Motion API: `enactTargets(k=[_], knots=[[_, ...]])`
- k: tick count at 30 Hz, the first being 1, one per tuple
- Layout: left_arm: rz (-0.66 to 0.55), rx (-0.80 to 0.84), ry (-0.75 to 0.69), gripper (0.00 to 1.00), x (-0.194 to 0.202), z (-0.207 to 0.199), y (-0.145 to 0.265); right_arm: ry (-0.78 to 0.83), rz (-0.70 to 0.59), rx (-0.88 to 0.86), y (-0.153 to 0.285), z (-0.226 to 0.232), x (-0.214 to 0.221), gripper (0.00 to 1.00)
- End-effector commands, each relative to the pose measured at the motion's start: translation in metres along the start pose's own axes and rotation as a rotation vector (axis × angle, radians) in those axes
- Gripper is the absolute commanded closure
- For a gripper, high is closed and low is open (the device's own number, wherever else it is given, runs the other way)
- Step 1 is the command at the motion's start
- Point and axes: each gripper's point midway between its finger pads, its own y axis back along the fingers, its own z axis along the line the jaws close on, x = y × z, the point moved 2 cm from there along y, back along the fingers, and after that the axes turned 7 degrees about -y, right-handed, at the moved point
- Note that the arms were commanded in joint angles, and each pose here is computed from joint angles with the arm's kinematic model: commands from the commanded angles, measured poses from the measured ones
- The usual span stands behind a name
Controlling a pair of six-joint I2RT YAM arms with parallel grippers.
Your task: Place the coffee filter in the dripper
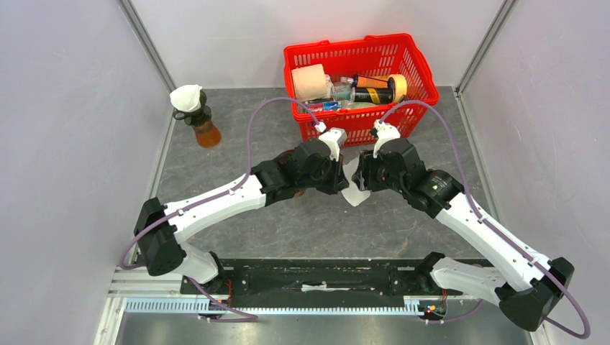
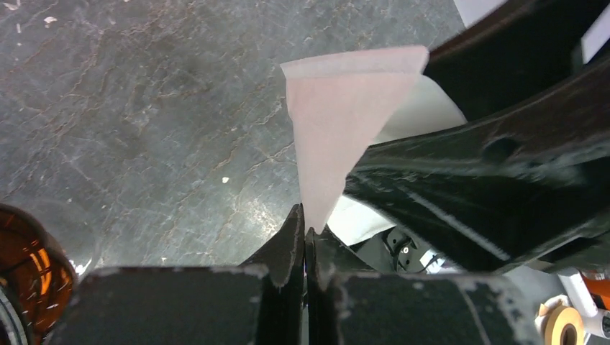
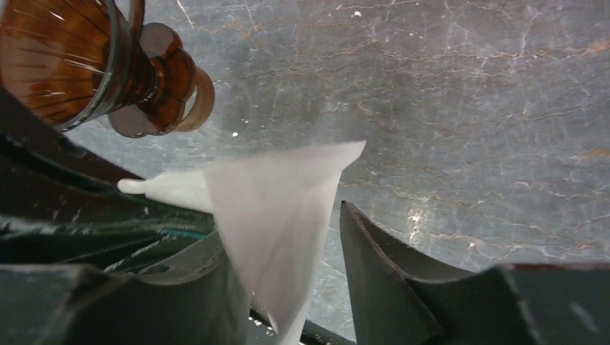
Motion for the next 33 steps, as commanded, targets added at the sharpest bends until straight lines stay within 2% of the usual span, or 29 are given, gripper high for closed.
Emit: enactTargets(k=[1,3,6,13,19,22,26,29,33], knots=[[-0.038,0.006,0.029,0.98,-0.017,-0.013,0.0,0.004,-0.035,0.051,-0.009,-0.006,-0.003,0.43],[-0.038,0.005,0.033,0.98,-0.017,-0.013,0.0,0.001,-0.048,0.103,-0.011,-0.014,-0.003,0.36],[-0.05,0.001,0.036,0.98,-0.021,-0.014,0.003,0.005,-0.068,0.188,-0.012,-0.028,-0.004,0.32],[-0.047,-0.052,0.036,0.98,-0.02,-0.006,0.005,0.001,-0.127,0.418,-0.007,-0.063,-0.008,0.29],[-0.06,-0.078,0.034,0.98,-0.022,-0.002,0.011,0.013,-0.14,0.528,0.001,-0.078,-0.01,0.29],[-0.072,-0.089,0.03,0.98,-0.026,-0.001,0.014,0.01,-0.123,0.454,0.004,-0.067,-0.011,0.29],[-0.078,-0.098,0.028,0.98,-0.03,0.0,0.016,0.016,-0.079,0.154,0.014,-0.022,-0.011,0.28],[-0.082,-0.093,0.028,0.98,-0.032,-0.002,0.019,0.013,-0.097,-0.046,0.033,0.007,-0.017,0.24],[-0.09,-0.096,0.038,0.98,-0.036,-0.002,0.028,0.004,-0.184,-0.144,0.06,0.018,-0.03,0.09]])
